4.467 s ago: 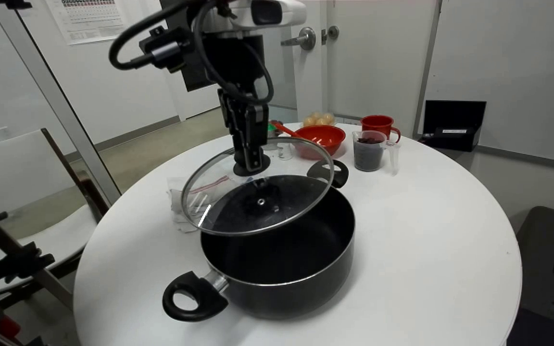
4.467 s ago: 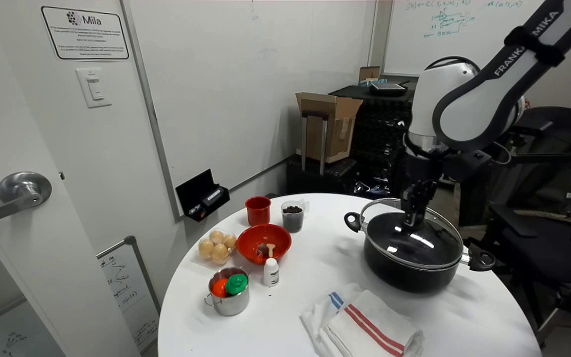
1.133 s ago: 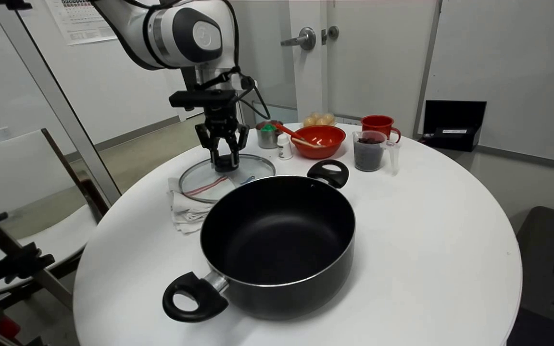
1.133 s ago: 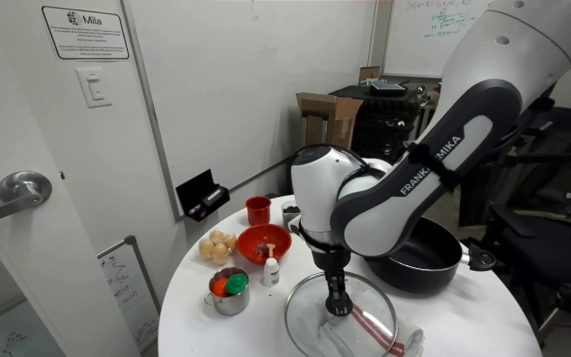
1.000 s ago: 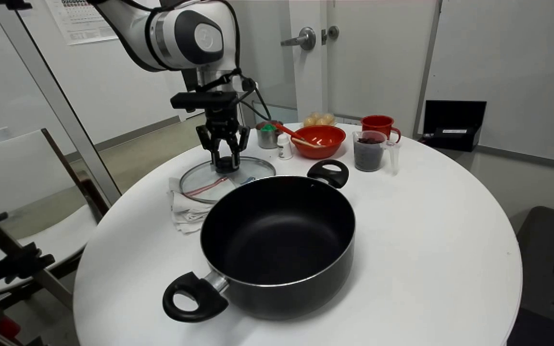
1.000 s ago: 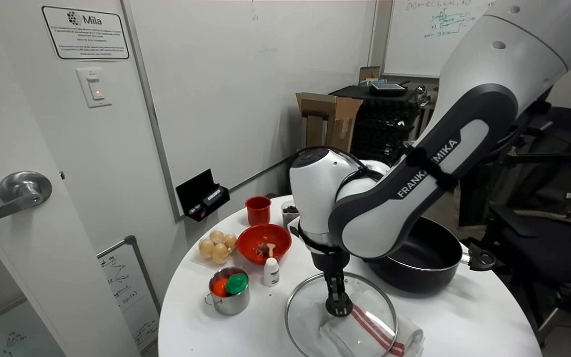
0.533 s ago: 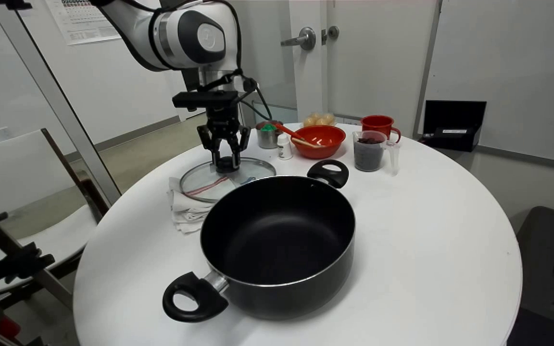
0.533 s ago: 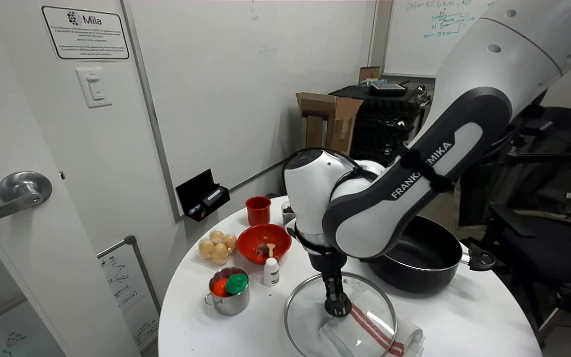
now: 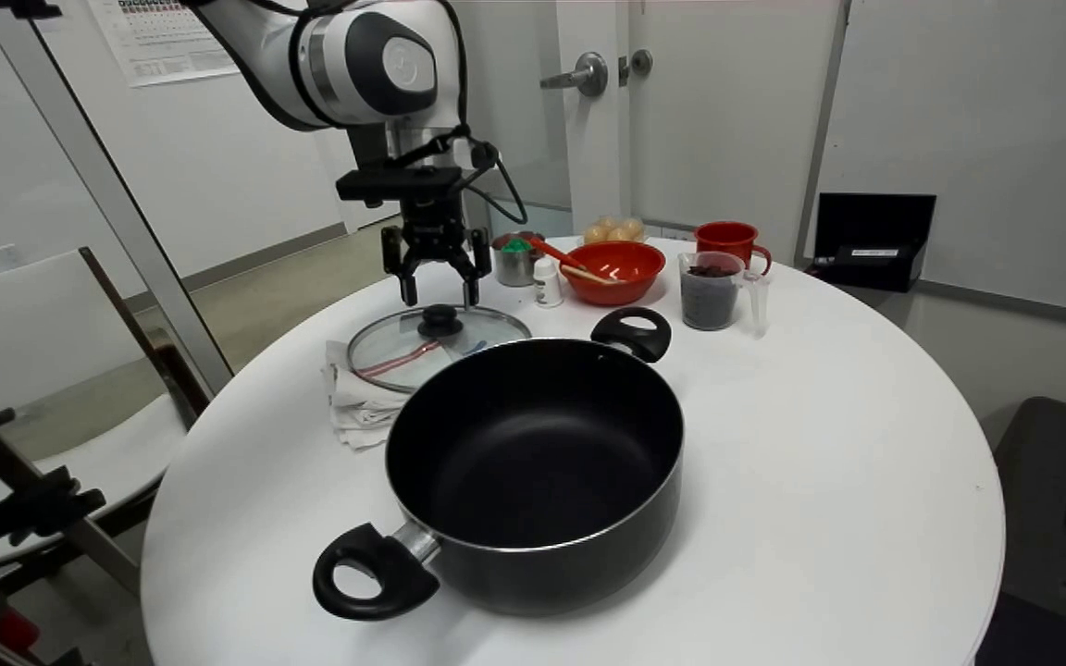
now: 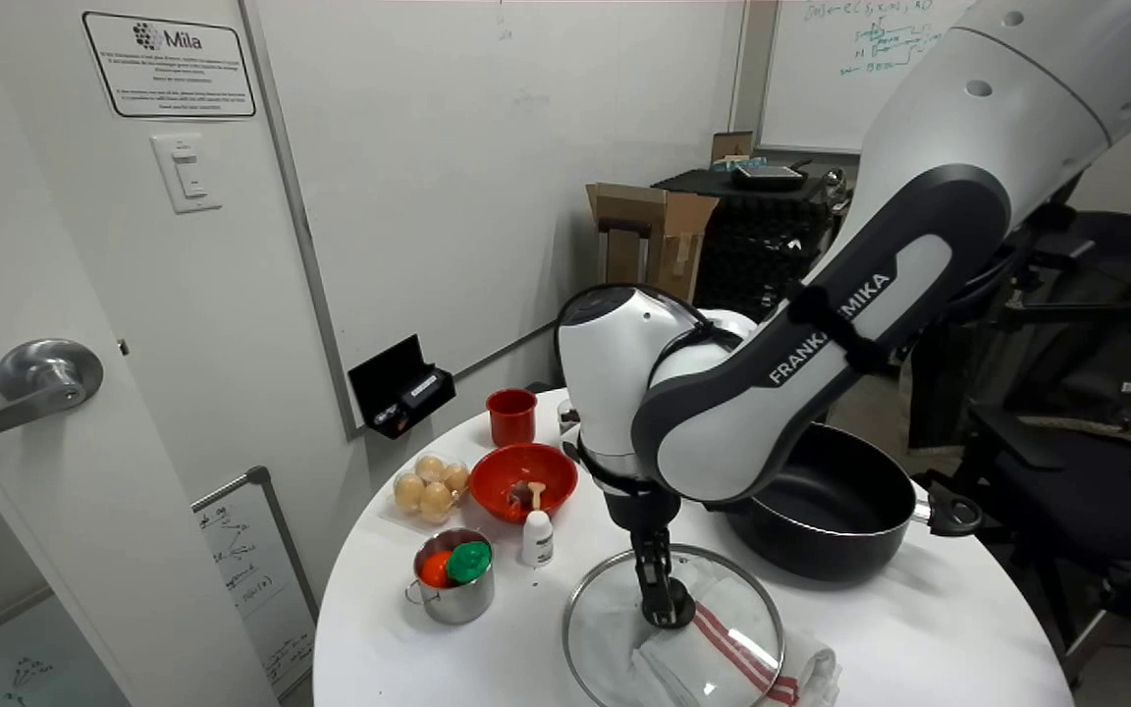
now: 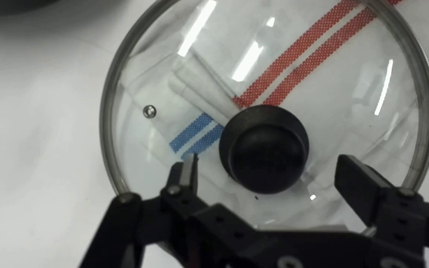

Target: Take the lid off the pot

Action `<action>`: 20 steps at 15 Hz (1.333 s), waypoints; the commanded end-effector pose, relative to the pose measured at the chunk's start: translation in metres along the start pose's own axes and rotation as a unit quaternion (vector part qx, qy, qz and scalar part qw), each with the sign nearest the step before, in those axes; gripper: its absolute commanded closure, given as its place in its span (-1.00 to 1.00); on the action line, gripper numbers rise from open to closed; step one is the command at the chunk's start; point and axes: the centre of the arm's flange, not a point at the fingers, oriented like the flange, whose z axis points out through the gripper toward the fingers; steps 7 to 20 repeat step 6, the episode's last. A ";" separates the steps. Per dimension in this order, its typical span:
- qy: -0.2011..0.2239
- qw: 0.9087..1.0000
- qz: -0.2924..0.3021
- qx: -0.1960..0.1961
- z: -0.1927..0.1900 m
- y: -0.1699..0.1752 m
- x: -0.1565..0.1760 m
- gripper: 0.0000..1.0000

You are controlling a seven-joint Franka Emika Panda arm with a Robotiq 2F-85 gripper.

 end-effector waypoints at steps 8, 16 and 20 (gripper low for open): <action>0.008 1.000 -0.015 -0.005 -0.065 -0.019 -0.047 -1.00; 0.008 1.000 -0.015 -0.005 -0.065 -0.019 -0.047 -1.00; 0.008 1.000 -0.015 -0.005 -0.065 -0.019 -0.047 -1.00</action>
